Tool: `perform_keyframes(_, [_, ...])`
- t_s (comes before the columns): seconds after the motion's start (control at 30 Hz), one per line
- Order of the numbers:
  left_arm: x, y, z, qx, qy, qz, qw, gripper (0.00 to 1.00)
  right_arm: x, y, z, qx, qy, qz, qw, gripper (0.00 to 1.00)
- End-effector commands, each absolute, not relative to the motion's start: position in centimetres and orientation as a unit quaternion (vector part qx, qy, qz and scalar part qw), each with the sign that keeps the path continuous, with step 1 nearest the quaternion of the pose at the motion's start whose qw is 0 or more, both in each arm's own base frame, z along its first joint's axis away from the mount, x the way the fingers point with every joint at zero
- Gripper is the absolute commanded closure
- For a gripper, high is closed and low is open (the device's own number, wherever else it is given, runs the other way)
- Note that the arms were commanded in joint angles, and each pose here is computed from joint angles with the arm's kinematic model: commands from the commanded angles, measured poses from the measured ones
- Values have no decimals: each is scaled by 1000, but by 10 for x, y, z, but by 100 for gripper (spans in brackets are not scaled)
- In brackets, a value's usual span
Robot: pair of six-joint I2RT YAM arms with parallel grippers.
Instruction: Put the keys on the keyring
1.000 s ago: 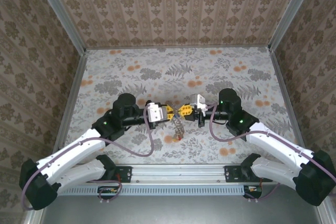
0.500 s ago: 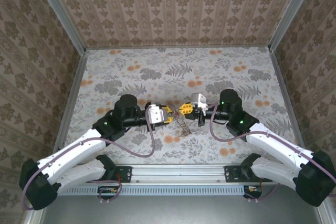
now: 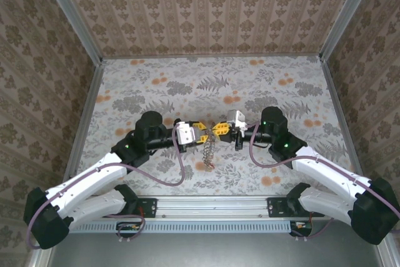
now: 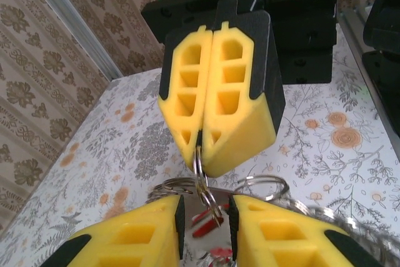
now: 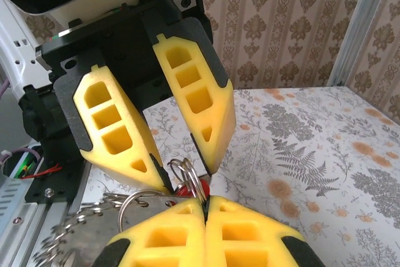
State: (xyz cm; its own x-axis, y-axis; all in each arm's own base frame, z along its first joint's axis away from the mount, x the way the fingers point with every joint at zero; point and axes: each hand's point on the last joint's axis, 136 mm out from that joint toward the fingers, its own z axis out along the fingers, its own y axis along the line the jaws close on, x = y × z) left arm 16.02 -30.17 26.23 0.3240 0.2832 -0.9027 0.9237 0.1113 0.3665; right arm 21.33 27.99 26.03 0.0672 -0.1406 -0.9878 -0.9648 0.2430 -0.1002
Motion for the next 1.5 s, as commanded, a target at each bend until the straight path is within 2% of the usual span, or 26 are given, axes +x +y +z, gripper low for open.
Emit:
perform_keyframes(0.0, [156,-310,286,594,479,-311,566,73,215,281,277,-477,549,379,572,100])
perform_keyframes(0.13, [157,-316,282,598,483,-308,561,77,215,280,276,-476,550,378,573,100])
perform_keyframes(0.27, [164,-316,281,595,489,-290,568,100,214,279,275,-476,552,377,572,100])
perform_keyframes(0.4, [165,-313,279,600,497,-276,563,100,211,278,269,-489,560,367,560,100])
perform_keyframes(0.43, [165,-313,279,602,498,-275,561,100,210,277,265,-500,562,359,553,97])
perform_keyframes(0.47, [164,-312,277,606,501,-273,555,100,208,276,261,-515,565,349,542,86])
perform_keyframes(0.5, [163,-312,276,611,501,-271,550,100,207,275,257,-527,568,338,535,83])
perform_keyframes(0.67, [155,-313,268,644,501,-262,515,100,203,270,246,-574,569,293,511,73])
perform_keyframes(0.93, [150,-319,268,662,491,-266,501,100,202,279,243,-586,568,293,497,71])
perform_keyframes(1.17, [151,-322,267,663,493,-265,497,100,202,287,243,-581,573,303,493,79])
perform_keyframes(1.37, [153,-323,263,661,502,-265,490,100,207,290,245,-559,582,313,500,99])
perform_keyframes(1.47, [158,-321,261,652,519,-255,491,99,211,289,251,-534,587,318,518,100])
